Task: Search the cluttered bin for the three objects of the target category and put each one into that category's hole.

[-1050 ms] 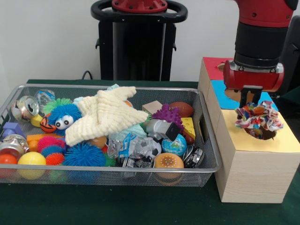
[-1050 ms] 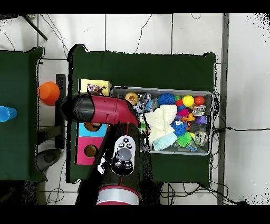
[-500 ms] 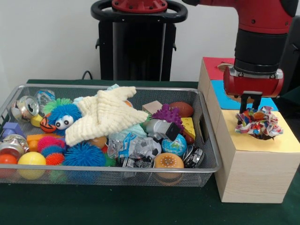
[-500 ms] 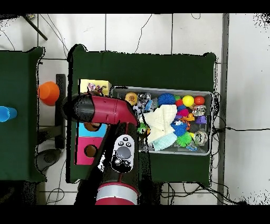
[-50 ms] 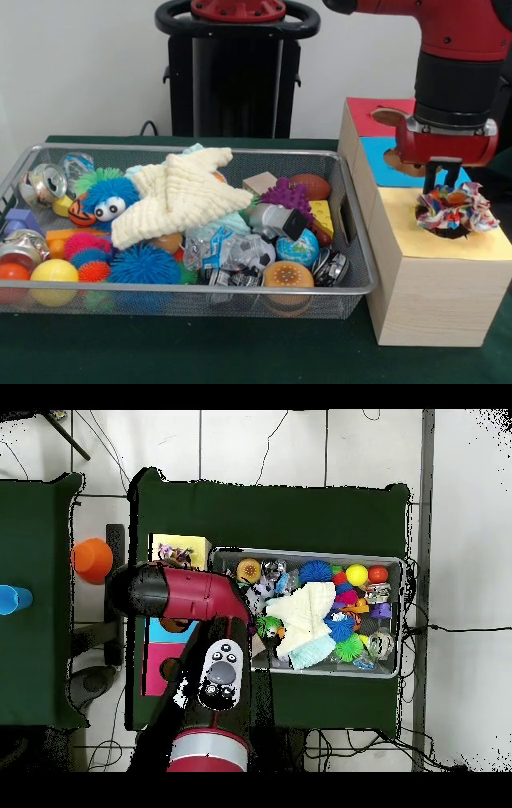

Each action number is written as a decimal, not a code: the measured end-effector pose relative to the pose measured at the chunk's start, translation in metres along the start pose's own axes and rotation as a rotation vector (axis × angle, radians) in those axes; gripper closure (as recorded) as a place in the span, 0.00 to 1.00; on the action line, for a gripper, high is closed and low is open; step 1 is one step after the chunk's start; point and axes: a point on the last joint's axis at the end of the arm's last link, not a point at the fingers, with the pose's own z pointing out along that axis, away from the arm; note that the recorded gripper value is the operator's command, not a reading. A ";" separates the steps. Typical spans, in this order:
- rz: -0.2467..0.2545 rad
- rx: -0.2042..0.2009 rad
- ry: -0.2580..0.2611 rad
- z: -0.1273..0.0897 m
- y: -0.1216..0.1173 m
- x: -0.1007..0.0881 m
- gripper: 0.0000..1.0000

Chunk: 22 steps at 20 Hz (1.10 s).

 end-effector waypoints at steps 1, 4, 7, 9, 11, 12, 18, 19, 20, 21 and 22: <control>-0.005 -0.001 0.002 0.002 0.004 0.003 1.00; -0.004 -0.005 -0.007 0.003 0.008 0.000 1.00; 0.006 -0.008 -0.007 0.005 0.009 -0.002 1.00; 0.011 -0.008 -0.005 0.007 0.009 -0.001 1.00; 0.022 -0.002 -0.001 0.010 0.007 0.000 1.00; 0.027 0.000 0.000 0.010 0.007 0.000 1.00; 0.094 0.006 0.006 0.013 0.006 0.001 1.00; 0.106 0.006 0.007 0.013 0.006 0.001 1.00; 0.119 0.005 0.007 0.014 0.006 0.001 1.00; 0.132 0.004 0.008 0.014 0.006 0.001 1.00; 0.141 0.004 0.008 0.014 0.006 0.001 1.00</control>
